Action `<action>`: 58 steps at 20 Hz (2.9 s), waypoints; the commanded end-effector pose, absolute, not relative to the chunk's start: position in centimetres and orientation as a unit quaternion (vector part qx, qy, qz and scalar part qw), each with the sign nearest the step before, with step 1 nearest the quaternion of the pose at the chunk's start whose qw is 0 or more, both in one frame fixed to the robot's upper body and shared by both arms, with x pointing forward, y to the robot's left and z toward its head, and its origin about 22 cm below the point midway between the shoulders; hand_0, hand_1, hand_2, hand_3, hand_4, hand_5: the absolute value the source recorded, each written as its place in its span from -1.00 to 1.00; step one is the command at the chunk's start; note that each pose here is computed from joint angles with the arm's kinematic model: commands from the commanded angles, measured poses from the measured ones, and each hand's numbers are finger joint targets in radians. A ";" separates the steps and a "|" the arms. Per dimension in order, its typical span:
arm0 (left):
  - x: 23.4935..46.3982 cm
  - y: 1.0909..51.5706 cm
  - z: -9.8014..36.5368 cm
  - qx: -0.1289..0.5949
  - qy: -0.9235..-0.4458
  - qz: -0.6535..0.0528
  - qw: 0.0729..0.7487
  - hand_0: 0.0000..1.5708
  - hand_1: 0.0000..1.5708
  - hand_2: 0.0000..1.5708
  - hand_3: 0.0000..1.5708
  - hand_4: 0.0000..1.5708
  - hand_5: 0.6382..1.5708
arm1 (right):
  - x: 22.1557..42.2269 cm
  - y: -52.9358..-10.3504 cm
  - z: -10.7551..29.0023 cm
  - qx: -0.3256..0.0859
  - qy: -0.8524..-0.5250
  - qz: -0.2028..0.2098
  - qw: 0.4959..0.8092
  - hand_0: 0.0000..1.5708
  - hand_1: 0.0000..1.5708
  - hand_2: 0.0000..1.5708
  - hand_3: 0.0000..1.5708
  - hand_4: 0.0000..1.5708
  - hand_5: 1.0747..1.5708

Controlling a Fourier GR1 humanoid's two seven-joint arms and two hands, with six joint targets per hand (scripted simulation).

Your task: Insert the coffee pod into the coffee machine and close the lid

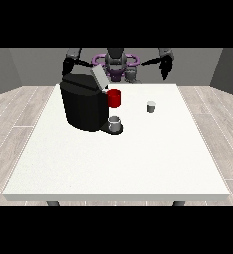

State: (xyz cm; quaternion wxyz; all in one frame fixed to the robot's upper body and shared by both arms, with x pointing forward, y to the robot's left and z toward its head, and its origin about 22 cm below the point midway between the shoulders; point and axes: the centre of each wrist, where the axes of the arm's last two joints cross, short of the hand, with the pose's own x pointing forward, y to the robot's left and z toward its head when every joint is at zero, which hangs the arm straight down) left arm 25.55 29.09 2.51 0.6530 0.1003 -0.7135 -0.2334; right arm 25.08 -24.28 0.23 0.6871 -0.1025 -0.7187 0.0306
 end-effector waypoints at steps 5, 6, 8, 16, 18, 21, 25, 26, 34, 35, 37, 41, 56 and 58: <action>30.3 34.6 6.2 0.163 -0.676 -0.283 0.661 -1.00 -1.00 -1.00 -1.00 -1.00 1.00 | 26.4 -21.8 2.4 -0.098 -0.750 0.047 0.653 -1.00 -1.00 -1.00 -1.00 -1.00 1.00; 31.2 33.3 6.1 0.167 -0.671 -0.293 0.660 -1.00 -1.00 -1.00 -1.00 -1.00 1.00 | 27.1 -20.2 3.5 -0.094 -0.751 0.063 0.651 -1.00 -1.00 -1.00 -1.00 -1.00 1.00; 32.1 33.2 7.3 0.189 -0.659 -0.317 0.655 -1.00 -1.00 -1.00 -1.00 -1.00 1.00 | 27.2 -20.6 2.4 -0.098 -0.761 0.067 0.638 -1.00 -1.00 -1.00 -1.00 -1.00 1.00; 34.3 34.8 5.6 0.229 -0.608 -0.348 0.676 -1.00 -1.00 -1.00 -1.00 -1.00 1.00 | 28.3 -19.5 4.6 -0.083 -0.754 0.071 0.648 -1.00 -1.00 -1.00 -1.00 -1.00 1.00; 33.6 34.2 3.6 0.212 -0.595 -0.381 0.675 -1.00 -1.00 -1.00 -1.00 -1.00 1.00 | 27.6 -18.0 3.0 -0.091 -0.729 0.057 0.676 -1.00 -1.00 -1.00 -1.00 -1.00 1.00; 35.1 33.7 4.8 0.230 -0.596 -0.392 0.662 -1.00 -1.00 -1.00 -1.00 -1.00 1.00 | 28.8 -18.7 2.2 -0.075 -0.738 0.039 0.669 -1.00 -1.00 -1.00 -1.00 -1.00 1.00; 34.7 32.2 0.9 0.246 -0.597 -0.375 0.665 -0.38 -0.38 -0.08 -0.38 -1.00 1.00 | 27.3 -19.2 1.9 -0.066 -0.710 0.070 0.698 -1.00 -1.00 -1.00 -1.00 -1.00 1.00; 36.1 32.6 3.9 0.270 -0.633 -0.383 0.616 -0.03 -0.03 0.12 -0.21 -1.00 1.00 | 29.8 -19.2 2.5 -0.084 -0.744 0.064 0.660 -1.00 -1.00 -1.00 -1.00 -1.00 1.00; 36.9 30.6 3.4 0.321 -0.589 -0.468 0.575 0.20 0.20 0.32 0.11 -0.45 1.00 | 30.2 -18.2 1.1 -0.089 -0.717 0.057 0.689 -1.00 -1.00 -1.00 -1.00 -1.00 1.00; 37.1 30.6 3.0 0.328 -0.596 -0.462 0.569 0.18 0.18 0.29 0.08 -0.47 1.00 | 30.7 -19.7 1.6 -0.075 -0.737 0.070 0.668 -1.00 -1.00 -1.00 -1.00 -1.00 1.00; 36.6 31.1 1.8 0.320 -0.561 -0.492 0.583 -0.04 -0.04 0.21 0.03 -0.57 1.00 | 29.9 -18.8 1.1 -0.060 -0.726 0.068 0.681 -1.00 -1.00 -1.00 -1.00 -1.00 1.00; 36.5 32.2 1.3 0.343 -0.522 -0.521 0.583 0.12 0.12 0.28 0.04 -0.64 1.00 | 29.6 -19.6 0.2 -0.052 -0.722 0.078 0.686 -1.00 -1.00 -1.00 -1.00 -1.00 1.00; 38.6 30.1 2.3 0.251 -0.586 -0.503 0.584 0.81 0.81 0.78 0.70 -0.37 1.00 | 29.3 -20.9 -2.2 -0.122 -0.671 0.070 0.728 -1.00 -1.00 -1.00 -1.00 -1.00 1.00; 39.2 29.5 3.1 0.241 -0.584 -0.506 0.588 0.85 0.85 0.83 0.73 -0.34 1.00 | 29.0 -22.2 -3.1 -0.120 -0.665 0.068 0.734 -1.00 -1.00 -1.00 -1.00 -1.00 1.00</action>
